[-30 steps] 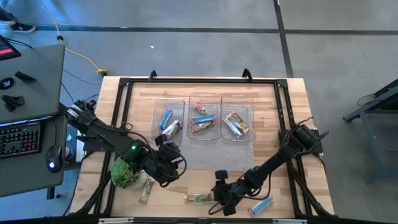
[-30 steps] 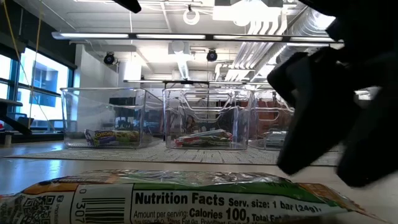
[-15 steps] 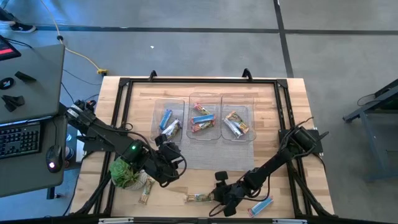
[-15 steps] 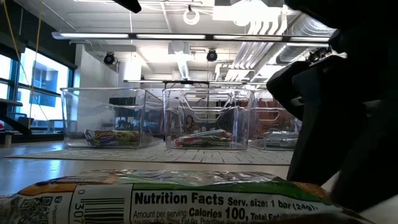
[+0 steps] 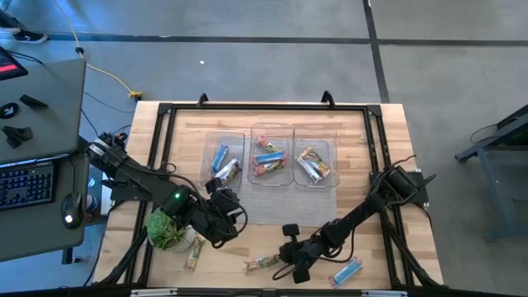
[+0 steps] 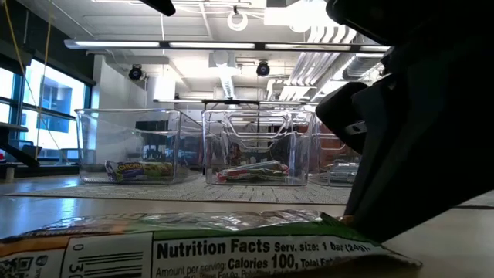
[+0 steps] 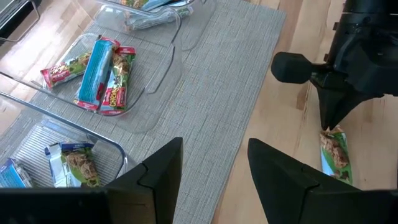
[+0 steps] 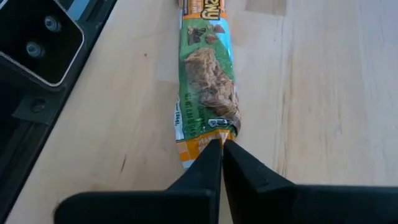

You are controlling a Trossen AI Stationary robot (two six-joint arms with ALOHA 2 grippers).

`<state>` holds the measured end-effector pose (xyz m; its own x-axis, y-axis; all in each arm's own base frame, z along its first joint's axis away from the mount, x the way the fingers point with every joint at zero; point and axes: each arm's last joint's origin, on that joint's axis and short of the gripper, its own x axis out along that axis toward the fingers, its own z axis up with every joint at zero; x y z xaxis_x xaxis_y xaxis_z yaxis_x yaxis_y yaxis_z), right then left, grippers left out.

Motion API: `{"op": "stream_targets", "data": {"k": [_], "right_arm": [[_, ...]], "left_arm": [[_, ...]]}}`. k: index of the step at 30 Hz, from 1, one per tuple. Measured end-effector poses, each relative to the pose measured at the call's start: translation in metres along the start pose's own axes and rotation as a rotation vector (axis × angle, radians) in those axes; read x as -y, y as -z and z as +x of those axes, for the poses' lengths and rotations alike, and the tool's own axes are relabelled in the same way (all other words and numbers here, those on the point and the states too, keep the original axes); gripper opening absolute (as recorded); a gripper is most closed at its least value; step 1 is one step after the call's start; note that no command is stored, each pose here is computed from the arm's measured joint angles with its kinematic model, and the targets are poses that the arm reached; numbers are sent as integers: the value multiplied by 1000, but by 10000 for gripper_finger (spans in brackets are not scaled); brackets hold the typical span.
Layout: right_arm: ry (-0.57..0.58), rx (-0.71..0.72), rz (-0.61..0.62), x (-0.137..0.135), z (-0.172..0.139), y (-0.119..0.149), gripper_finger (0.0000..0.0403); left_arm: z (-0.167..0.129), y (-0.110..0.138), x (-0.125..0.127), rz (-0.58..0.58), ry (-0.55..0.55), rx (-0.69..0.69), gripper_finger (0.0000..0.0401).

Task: Pick and place Granola Bars by type
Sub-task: Put the orange granola bar into the middle transparent bin

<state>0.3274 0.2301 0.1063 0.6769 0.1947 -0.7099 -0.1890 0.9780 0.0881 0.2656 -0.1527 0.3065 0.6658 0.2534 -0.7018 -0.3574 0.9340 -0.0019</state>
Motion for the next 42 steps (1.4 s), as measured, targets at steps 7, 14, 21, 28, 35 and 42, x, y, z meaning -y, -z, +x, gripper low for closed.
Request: {"op": "stream_targets", "data": {"k": [7,14,21,28,35,42], "right_arm": [[35,19,-26,3,-23,-15,1],[129,6,-33,10,-61,-29,0],[197,4,-42,15,-82,-35,0],[317,55,-58,20,-102,-42,0],[380,112,-61,26,-131,-52,0],[178,78,-28,18,-127,-53,0]], "left_arm": [[0,0,0,3,-1,0,176],[0,0,0,5,-5,2,176],[0,0,-1,7,-8,2,176],[0,0,0,7,-9,2,176],[0,0,-1,8,-10,1,176],[0,0,-1,8,-10,1,176]]}}
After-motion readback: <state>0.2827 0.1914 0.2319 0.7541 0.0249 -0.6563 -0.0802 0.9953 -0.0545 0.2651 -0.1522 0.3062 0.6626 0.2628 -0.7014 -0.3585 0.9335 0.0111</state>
